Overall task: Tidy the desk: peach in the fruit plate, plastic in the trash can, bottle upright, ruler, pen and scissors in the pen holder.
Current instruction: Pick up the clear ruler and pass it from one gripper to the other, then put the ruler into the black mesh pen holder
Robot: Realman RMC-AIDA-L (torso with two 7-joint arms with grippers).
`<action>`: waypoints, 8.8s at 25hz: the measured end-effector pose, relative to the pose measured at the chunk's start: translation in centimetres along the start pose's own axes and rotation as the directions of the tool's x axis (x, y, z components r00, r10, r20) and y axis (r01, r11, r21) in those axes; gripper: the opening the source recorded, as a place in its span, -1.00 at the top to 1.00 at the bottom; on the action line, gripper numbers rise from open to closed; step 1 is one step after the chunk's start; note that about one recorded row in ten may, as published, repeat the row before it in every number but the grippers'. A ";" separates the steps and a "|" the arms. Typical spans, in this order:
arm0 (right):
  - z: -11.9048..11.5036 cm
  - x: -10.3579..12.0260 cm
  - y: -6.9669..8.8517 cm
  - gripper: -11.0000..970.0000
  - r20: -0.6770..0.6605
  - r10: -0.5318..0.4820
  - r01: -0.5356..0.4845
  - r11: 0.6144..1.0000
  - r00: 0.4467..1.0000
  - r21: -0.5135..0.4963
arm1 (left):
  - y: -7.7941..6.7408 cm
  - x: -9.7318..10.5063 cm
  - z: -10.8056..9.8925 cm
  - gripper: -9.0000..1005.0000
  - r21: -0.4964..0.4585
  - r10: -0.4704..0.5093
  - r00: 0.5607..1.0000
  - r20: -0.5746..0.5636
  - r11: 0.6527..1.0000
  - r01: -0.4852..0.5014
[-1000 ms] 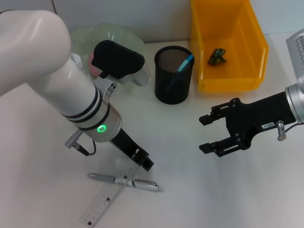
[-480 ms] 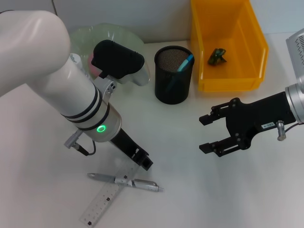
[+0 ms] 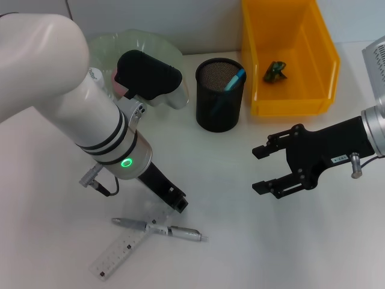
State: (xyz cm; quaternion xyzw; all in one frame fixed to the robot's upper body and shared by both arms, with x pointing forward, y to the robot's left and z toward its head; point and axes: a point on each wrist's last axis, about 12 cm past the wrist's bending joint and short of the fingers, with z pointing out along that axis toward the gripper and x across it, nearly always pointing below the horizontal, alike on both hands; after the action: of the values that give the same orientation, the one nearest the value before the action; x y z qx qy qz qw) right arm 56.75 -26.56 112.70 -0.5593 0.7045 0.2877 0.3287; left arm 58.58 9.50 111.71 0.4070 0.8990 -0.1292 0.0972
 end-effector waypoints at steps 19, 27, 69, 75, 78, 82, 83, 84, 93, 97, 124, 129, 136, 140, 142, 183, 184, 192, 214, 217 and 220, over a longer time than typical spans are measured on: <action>-1.1 0.2 -0.2 -0.52 0.003 0.021 -0.021 0.999 1.000 0.029 | 0.7 0.0 -5.2 0.25 0.123 -0.031 0.992 0.125 0.992 0.015; -3.1 1.0 -0.3 -0.52 0.047 0.071 -0.074 0.995 0.996 0.069 | 2.5 0.6 -8.8 0.25 0.290 -0.110 0.952 0.287 0.957 0.024; -3.9 5.1 2.0 -0.51 0.450 0.131 -0.265 0.932 0.883 0.248 | 1.7 6.7 -1.5 0.25 0.109 -0.114 -0.073 0.991 0.992 -0.069; -2.1 5.1 2.2 -0.51 0.569 0.001 -0.216 0.925 0.822 0.311 | 0.3 6.0 -0.1 0.25 0.053 -0.052 -0.031 0.998 0.999 0.013; -0.9 4.8 2.1 -0.51 0.587 -0.050 -0.181 0.927 0.808 0.327 | -0.2 5.6 0.3 0.25 0.037 -0.037 0.000 0.999 0.999 0.030; 1.0 4.3 2.2 -0.51 0.634 -0.086 -0.173 0.926 0.768 0.336 | -1.0 5.3 0.6 0.25 0.003 -0.003 0.012 1.000 1.000 0.023; 1.4 4.2 2.2 -0.51 0.641 -0.092 -0.174 0.924 0.762 0.340 | -1.1 5.3 0.7 0.25 -0.002 0.002 0.014 1.000 1.000 0.019; 2.1 4.0 2.2 -0.51 0.650 -0.097 -0.176 0.923 0.754 0.341 | -1.5 5.2 0.8 0.25 -0.015 0.015 0.019 1.000 1.000 0.007; 3.5 3.0 1.9 -0.50 0.661 -0.079 -0.179 0.933 0.747 0.313 | -2.0 5.1 1.1 0.25 -0.027 0.028 0.033 0.999 0.999 -0.027; 3.7 2.6 1.7 -0.50 0.655 -0.080 -0.163 0.939 0.751 0.302 | -2.3 5.0 1.2 0.25 -0.037 0.040 0.045 0.998 0.997 -0.063; 4.1 2.0 1.2 0.29 0.622 -0.095 -0.119 0.949 0.777 0.293 | -2.0 5.1 1.0 0.25 -0.030 0.038 0.064 0.997 0.992 -0.125; 4.0 1.8 1.2 0.28 0.629 -0.095 -0.119 0.950 0.772 0.290 | -1.8 5.1 0.9 0.25 -0.023 0.032 0.066 0.997 0.992 -0.121; 3.9 1.8 1.2 0.41 0.633 -0.092 -0.125 0.949 0.769 0.290 | -1.7 5.2 1.0 0.24 -0.025 0.033 0.066 0.997 0.993 -0.116; 3.9 1.8 1.2 0.49 0.638 -0.092 -0.130 0.947 0.765 0.292 | -1.8 5.2 1.0 0.24 -0.028 0.036 0.065 0.997 0.993 -0.117; 3.9 1.8 1.2 0.52 0.644 -0.092 -0.135 0.946 0.760 0.295 | -1.8 5.2 1.1 0.24 -0.029 0.036 0.067 0.997 0.993 -0.116; 4.6 1.1 1.0 0.88 0.653 -0.087 -0.139 0.948 0.752 0.286 | -1.3 5.2 1.1 0.25 -0.059 0.066 0.065 0.996 0.994 -0.096; 4.6 1.1 1.0 0.90 0.659 -0.089 -0.142 0.947 0.747 0.289 | -1.3 5.3 1.1 0.25 -0.062 0.068 0.065 0.996 0.994 -0.096; 4.8 1.1 0.9 0.96 0.656 -0.084 -0.146 0.946 0.750 0.288 | -1.2 5.3 1.0 0.23 -0.069 0.074 0.057 0.996 0.993 -0.096; 1.8 1.2 -0.1 0.97 0.743 -0.170 -0.252 0.872 0.647 0.419 | -0.3 7.0 0.3 -0.62 0.011 -0.008 0.034 0.999 0.995 -0.104; 1.7 0.8 -0.6 0.97 0.748 -0.184 -0.261 0.862 0.638 0.435 | -0.3 7.9 0.5 -0.62 0.018 -0.011 0.059 0.998 0.992 -0.125; 2.0 0.2 -1.4 0.97 0.736 -0.181 -0.269 0.853 0.652 0.448 | -0.4 8.5 0.9 -0.62 0.034 -0.020 0.096 0.995 0.988 -0.151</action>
State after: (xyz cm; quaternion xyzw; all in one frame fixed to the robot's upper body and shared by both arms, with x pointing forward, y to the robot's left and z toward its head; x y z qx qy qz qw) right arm 58.41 -25.39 111.24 -0.2587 0.5664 0.3004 0.7225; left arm 52.77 14.97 108.54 0.2597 0.5716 -0.4211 0.6546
